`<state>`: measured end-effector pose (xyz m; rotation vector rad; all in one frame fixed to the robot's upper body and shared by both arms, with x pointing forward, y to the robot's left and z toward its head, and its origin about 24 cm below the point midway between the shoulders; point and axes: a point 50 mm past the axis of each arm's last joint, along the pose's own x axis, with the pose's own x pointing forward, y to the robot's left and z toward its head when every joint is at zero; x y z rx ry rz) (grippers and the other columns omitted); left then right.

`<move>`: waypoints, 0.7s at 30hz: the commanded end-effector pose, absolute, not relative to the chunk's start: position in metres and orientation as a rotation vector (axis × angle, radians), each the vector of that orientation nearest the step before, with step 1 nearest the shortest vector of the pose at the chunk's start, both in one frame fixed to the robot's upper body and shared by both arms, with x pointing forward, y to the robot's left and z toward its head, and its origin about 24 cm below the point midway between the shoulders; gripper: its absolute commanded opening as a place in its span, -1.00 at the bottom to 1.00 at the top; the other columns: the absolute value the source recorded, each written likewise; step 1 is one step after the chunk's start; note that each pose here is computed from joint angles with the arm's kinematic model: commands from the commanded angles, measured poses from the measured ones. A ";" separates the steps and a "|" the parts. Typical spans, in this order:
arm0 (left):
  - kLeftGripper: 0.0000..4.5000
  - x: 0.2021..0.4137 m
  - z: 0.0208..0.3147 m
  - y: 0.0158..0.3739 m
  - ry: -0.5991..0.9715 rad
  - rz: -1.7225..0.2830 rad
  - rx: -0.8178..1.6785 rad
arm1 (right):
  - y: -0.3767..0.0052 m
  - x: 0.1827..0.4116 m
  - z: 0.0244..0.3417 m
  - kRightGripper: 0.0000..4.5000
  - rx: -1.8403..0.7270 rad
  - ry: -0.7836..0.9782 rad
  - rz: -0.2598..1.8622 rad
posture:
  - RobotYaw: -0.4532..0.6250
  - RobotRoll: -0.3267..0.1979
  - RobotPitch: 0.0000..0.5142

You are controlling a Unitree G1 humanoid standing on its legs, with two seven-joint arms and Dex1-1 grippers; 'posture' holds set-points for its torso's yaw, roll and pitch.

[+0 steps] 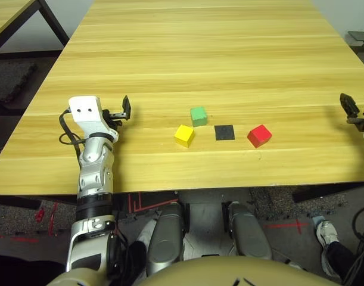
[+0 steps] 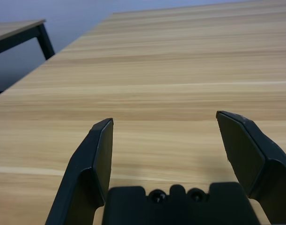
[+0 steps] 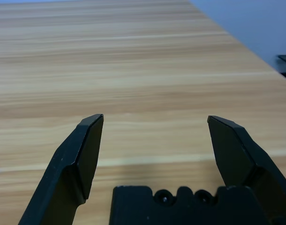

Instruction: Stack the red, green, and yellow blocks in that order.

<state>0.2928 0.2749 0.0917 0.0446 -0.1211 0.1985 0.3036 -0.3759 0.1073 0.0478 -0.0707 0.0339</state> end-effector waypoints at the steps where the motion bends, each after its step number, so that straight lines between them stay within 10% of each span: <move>1: 1.00 0.286 0.080 0.282 -0.086 0.248 0.050 | -0.372 0.305 0.104 1.00 0.028 -0.031 0.073 | 0.17 -0.29 -0.53; 5: 1.00 0.277 0.089 0.289 -0.129 0.281 0.015 | -0.369 0.311 0.116 1.00 -0.045 -0.010 0.135 | 0.21 -0.26 -0.54; 13: 1.00 0.279 0.179 0.255 -0.168 -0.262 0.082 | -0.321 0.325 0.161 1.00 -0.439 0.249 0.943 | 0.27 -0.36 -0.65; 21: 1.00 0.272 0.204 0.192 0.024 -0.724 0.161 | -0.266 0.340 0.161 1.00 -0.835 0.569 1.376 | 0.44 -0.50 -0.75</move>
